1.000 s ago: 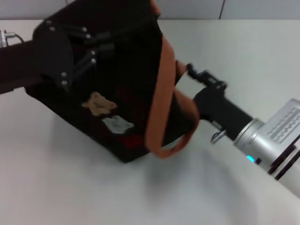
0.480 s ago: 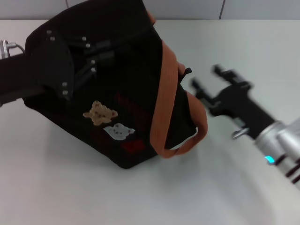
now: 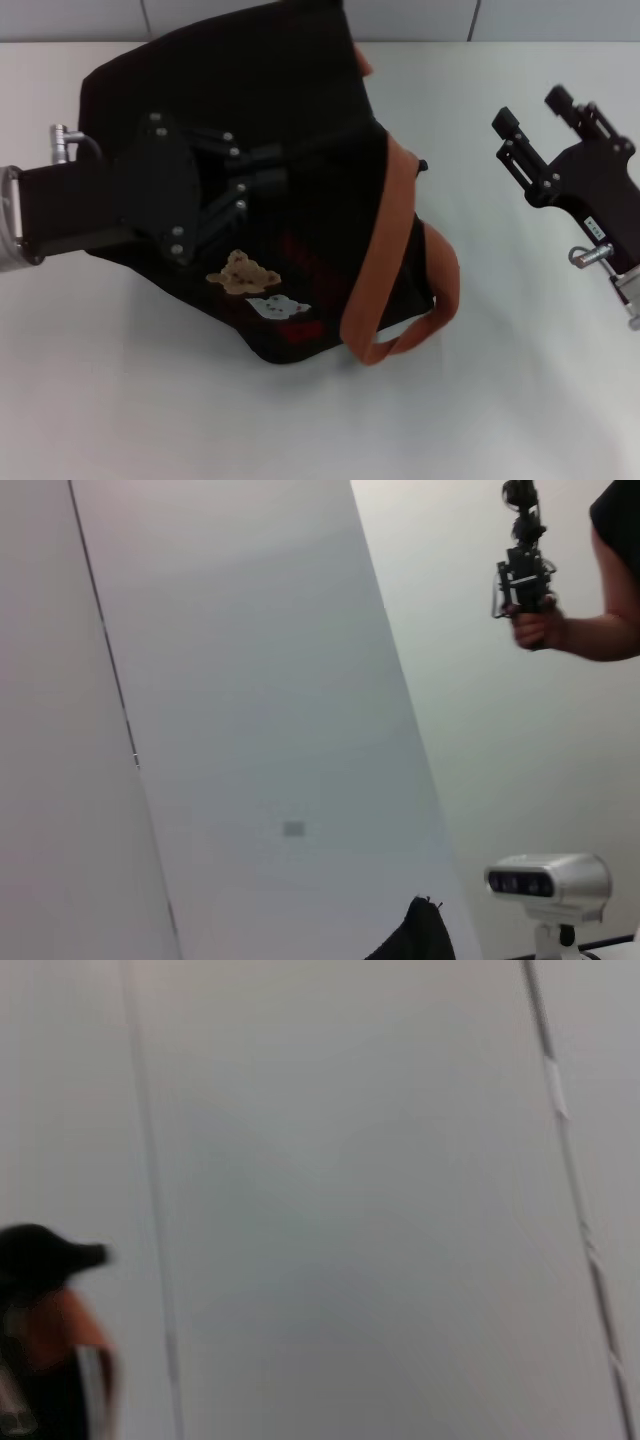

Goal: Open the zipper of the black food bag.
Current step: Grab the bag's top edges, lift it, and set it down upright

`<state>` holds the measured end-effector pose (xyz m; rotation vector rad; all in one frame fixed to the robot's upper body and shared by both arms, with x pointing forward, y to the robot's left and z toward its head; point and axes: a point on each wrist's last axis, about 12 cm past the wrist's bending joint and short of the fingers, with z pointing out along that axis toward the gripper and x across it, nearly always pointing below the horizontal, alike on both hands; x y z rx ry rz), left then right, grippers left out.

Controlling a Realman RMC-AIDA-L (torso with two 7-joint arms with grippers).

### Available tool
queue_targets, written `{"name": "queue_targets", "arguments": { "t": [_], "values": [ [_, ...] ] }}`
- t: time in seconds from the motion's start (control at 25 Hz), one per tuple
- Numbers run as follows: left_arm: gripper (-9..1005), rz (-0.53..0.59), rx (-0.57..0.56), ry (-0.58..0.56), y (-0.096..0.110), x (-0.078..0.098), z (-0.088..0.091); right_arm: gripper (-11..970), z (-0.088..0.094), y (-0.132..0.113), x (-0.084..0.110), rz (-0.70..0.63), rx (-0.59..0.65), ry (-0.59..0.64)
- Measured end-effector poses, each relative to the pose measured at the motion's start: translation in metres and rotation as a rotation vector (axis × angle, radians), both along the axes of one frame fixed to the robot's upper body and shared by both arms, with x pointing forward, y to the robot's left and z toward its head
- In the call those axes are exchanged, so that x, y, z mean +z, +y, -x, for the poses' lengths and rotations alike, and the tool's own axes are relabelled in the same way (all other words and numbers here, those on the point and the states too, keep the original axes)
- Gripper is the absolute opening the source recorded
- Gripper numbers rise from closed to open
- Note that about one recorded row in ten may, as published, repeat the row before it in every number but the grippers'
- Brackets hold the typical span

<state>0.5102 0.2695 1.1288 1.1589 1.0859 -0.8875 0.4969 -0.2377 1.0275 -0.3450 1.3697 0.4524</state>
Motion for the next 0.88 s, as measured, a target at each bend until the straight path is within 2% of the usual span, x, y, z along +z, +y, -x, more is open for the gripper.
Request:
{"name": "queue_targets", "arguments": {
  "t": [0.04, 0.08, 0.2, 0.24, 0.36, 0.64, 0.88],
  "values": [
    [88, 0.007, -0.010, 0.008, -0.003, -0.001, -0.001, 667, 0.003, -0.002, 0.007, 0.094, 0.025, -0.118],
    [88, 0.007, -0.010, 0.008, -0.003, -0.001, -0.001, 667, 0.003, -0.002, 0.007, 0.094, 0.025, -0.118],
    [88, 0.023, -0.024, 0.024, -0.009, -0.004, -0.003, 666, 0.009, -0.003, 0.013, 0.207, 0.041, -0.259],
    [88, 0.028, -0.034, 0.029, -0.012, -0.006, -0.004, 666, 0.012, -0.001, 0.014, 0.304, 0.042, -0.337],
    [88, 0.033, -0.042, 0.033, -0.016, -0.009, -0.004, 666, 0.016, 0.008, 0.012, 0.431, 0.020, -0.423],
    [88, 0.035, -0.036, 0.045, -0.019, -0.011, -0.006, 666, 0.026, 0.030, 0.009, 0.524, 0.052, -0.511],
    [88, 0.036, -0.034, 0.049, -0.020, -0.011, -0.007, 666, 0.025, 0.038, 0.006, 0.557, 0.081, -0.510]
  ]
}}
